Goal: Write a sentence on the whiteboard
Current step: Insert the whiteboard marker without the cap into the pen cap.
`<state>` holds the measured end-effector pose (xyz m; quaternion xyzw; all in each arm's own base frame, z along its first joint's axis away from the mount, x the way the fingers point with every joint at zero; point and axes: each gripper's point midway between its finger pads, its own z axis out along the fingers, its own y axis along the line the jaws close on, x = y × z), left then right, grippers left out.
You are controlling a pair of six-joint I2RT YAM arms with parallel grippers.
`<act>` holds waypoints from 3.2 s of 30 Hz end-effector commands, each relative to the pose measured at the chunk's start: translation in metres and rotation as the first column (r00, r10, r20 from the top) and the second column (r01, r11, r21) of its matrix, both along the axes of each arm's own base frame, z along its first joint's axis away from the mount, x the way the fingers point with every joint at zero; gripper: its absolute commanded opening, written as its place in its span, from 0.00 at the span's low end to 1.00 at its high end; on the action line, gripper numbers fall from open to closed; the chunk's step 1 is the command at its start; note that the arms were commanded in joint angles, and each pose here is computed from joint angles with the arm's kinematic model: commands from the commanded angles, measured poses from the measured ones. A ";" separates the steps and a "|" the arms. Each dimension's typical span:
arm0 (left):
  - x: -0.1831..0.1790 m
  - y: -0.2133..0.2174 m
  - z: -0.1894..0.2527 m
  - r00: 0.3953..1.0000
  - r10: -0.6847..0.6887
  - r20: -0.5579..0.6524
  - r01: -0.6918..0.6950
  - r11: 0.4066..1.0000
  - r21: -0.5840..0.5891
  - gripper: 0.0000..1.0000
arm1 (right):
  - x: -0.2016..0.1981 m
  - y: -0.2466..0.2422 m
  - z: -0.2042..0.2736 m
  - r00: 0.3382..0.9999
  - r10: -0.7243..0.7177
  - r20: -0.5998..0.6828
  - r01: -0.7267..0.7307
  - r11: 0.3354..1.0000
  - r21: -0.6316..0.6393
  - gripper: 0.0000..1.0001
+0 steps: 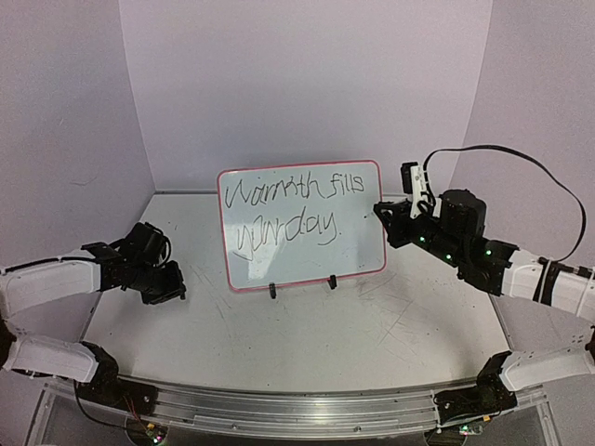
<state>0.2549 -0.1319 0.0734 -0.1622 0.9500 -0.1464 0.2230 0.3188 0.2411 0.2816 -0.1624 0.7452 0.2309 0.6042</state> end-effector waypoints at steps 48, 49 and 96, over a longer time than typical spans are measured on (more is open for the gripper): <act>-0.025 -0.226 0.143 -0.106 -0.756 0.646 0.649 0.440 0.621 0.00 | -0.059 0.179 -0.024 0.809 0.490 -0.324 -0.498 0.865 0.062 0.00; -0.025 -0.226 0.142 -0.104 -0.757 0.645 0.649 0.440 0.621 0.00 | -0.059 0.180 -0.026 0.806 0.492 -0.329 -0.501 0.863 0.064 0.00; -0.025 -0.227 0.142 -0.103 -0.755 0.648 0.655 0.439 0.615 0.00 | -0.064 0.175 -0.018 0.823 0.496 -0.277 -0.485 0.867 0.114 0.00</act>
